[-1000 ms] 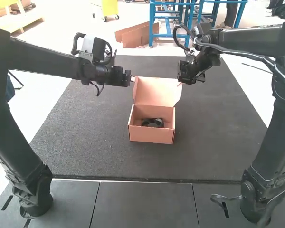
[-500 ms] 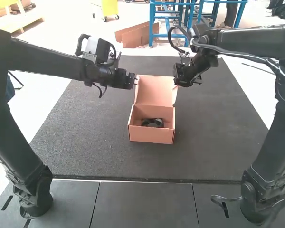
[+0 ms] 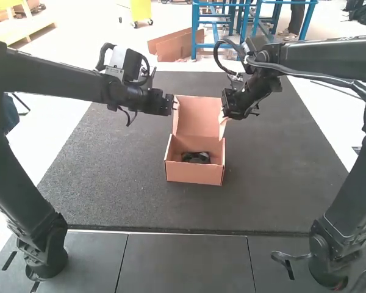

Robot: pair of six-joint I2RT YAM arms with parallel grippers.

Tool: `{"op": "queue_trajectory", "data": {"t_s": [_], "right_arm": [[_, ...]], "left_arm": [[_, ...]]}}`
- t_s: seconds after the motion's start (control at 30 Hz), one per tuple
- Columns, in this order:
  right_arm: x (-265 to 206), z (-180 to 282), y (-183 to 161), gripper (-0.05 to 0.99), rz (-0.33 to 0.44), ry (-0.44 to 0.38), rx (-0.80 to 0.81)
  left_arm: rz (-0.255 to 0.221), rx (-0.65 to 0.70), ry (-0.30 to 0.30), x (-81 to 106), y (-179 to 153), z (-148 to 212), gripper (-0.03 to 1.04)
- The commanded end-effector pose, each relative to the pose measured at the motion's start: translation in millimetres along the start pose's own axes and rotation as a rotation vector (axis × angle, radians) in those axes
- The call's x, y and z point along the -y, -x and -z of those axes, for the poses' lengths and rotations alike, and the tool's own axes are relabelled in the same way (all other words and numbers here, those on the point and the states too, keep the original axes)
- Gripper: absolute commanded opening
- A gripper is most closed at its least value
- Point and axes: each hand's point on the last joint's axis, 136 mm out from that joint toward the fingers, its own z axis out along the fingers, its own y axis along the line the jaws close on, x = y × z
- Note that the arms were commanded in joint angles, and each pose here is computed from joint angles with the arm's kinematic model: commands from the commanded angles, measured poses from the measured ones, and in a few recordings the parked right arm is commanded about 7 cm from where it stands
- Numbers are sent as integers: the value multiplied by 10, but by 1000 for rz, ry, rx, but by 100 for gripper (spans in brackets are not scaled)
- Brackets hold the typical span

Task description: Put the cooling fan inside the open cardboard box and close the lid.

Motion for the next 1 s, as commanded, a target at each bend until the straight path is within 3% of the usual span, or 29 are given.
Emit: {"op": "queue_trajectory", "data": {"t_s": [0.0, 0.53, 0.8, 0.97], "right_arm": [[-201, 39, -118, -1, 18, 58, -21], [-66, 6, -307, -1, -20, 2, -46], [-61, -3, -324, -1, -21, 1, -50], [-60, 1, -335, -1, -20, 1, -51]], "left_arm": [[-10, 48, -25, 114, 138, 149, 97], [-7, 68, -25, 120, 102, 322, 97], [-1, 253, 151, -177, 523, 705, 97], [-6, 239, 204, -302, 424, 716, 97]]}}
